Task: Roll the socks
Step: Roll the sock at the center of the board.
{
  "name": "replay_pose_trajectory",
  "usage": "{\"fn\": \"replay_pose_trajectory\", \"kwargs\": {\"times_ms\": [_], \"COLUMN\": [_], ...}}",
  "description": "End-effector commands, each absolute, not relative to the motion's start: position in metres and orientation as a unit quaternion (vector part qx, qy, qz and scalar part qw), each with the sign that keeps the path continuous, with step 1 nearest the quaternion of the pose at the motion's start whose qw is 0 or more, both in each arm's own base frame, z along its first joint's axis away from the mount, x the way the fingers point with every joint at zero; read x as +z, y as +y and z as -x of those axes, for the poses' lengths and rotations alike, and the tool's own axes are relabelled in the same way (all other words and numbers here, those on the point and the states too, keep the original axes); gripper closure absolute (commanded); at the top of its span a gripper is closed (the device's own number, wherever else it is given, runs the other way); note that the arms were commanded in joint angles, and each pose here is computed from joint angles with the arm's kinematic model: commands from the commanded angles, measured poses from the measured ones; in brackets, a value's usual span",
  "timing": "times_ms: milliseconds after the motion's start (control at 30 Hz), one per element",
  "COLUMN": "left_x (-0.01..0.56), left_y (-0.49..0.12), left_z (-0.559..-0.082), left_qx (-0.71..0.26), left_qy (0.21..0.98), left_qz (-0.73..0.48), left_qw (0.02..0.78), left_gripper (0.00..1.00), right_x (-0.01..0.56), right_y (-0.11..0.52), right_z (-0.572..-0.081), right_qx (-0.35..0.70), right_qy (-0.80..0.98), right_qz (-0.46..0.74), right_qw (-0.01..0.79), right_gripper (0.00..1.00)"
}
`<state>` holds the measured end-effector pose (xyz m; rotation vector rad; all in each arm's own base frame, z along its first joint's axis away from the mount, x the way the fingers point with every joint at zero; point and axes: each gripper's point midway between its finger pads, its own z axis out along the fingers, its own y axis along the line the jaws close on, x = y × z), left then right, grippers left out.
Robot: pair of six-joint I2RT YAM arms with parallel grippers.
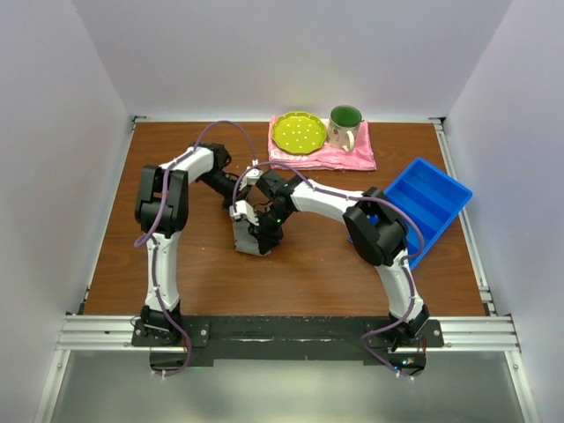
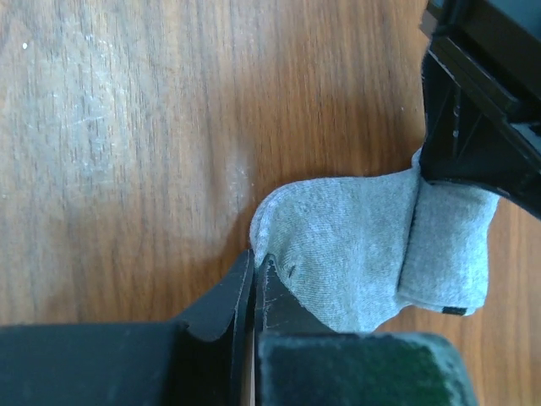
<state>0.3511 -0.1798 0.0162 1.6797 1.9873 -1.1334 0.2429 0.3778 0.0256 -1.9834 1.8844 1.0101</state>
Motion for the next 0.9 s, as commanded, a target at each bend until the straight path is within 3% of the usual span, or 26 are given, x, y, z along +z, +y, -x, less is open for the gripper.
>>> {"fn": "replay_pose_trajectory", "kwargs": {"times_ms": [0, 500, 867], "left_x": [-0.03, -0.017, -0.027], "left_y": [-0.156, -0.182, -0.192], "left_z": [-0.342, -0.4, -0.391], "left_qx": [-0.34, -0.252, -0.249], "left_qy": [0.731, 0.757, 0.752], "left_qz": [-0.588, -0.58, -0.592], "left_qw": [0.069, 0.164, 0.15], "left_gripper": [1.0, 1.0, 1.0], "right_x": [0.008, 0.03, 0.019], "right_y": [0.36, 0.368, 0.373], "right_z": [-0.245, -0.191, -0.189], "right_qx": [0.282, 0.365, 0.377], "right_qy": [0.656, 0.6, 0.608], "right_qz": [0.692, 0.712, 0.698], "right_qw": [0.107, 0.015, -0.011], "right_gripper": [1.0, 1.0, 1.0]}}
